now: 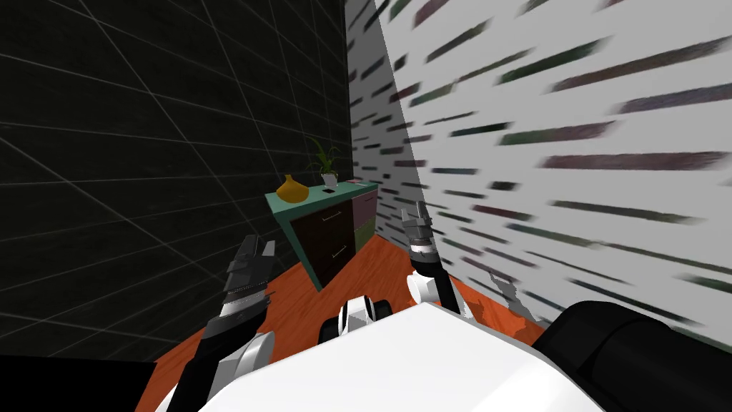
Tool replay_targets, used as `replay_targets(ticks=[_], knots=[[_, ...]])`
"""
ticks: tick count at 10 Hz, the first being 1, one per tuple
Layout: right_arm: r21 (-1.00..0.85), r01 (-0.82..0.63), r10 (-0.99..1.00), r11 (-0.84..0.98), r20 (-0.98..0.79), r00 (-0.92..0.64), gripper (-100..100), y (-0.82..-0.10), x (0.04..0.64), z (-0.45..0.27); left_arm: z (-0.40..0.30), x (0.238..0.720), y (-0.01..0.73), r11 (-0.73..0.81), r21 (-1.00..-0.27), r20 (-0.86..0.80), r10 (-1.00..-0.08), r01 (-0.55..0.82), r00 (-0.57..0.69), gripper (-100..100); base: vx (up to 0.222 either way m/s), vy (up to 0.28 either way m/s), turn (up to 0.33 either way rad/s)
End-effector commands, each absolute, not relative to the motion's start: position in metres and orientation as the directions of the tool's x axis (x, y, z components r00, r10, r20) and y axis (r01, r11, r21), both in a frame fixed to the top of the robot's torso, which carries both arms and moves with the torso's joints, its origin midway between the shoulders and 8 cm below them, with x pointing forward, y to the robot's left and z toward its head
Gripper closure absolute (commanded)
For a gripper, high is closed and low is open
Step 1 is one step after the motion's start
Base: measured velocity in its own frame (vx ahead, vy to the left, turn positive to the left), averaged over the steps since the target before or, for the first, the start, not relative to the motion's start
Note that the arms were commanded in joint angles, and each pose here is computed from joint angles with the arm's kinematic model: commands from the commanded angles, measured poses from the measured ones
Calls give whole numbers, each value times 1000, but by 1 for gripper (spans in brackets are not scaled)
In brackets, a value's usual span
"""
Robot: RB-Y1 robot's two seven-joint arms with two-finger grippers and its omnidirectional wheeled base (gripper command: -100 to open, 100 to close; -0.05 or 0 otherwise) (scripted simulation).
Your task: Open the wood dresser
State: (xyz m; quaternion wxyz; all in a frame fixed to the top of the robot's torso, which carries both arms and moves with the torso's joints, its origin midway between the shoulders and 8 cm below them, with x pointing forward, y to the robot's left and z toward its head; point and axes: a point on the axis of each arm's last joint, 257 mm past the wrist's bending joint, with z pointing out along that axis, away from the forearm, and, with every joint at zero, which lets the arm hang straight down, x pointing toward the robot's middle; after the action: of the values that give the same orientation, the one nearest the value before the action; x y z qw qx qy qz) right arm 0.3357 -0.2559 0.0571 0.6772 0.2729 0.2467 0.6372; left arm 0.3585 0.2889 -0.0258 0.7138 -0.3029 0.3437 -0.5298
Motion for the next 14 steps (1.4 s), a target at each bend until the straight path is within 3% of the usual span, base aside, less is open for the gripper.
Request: replay_targets(ticks=[1, 14], knots=[[684, -728, 998, 39, 14, 66, 0, -256, 336, 57, -41, 364, 297, 276, -813, -207, -960, 513, 189, -100, 160, -116, 84], [684, -728, 998, 39, 14, 66, 0, -256, 336, 57, -131, 376, 376, 278, -914, -204, -944, 294, 259, -100, 164, -138, 97]])
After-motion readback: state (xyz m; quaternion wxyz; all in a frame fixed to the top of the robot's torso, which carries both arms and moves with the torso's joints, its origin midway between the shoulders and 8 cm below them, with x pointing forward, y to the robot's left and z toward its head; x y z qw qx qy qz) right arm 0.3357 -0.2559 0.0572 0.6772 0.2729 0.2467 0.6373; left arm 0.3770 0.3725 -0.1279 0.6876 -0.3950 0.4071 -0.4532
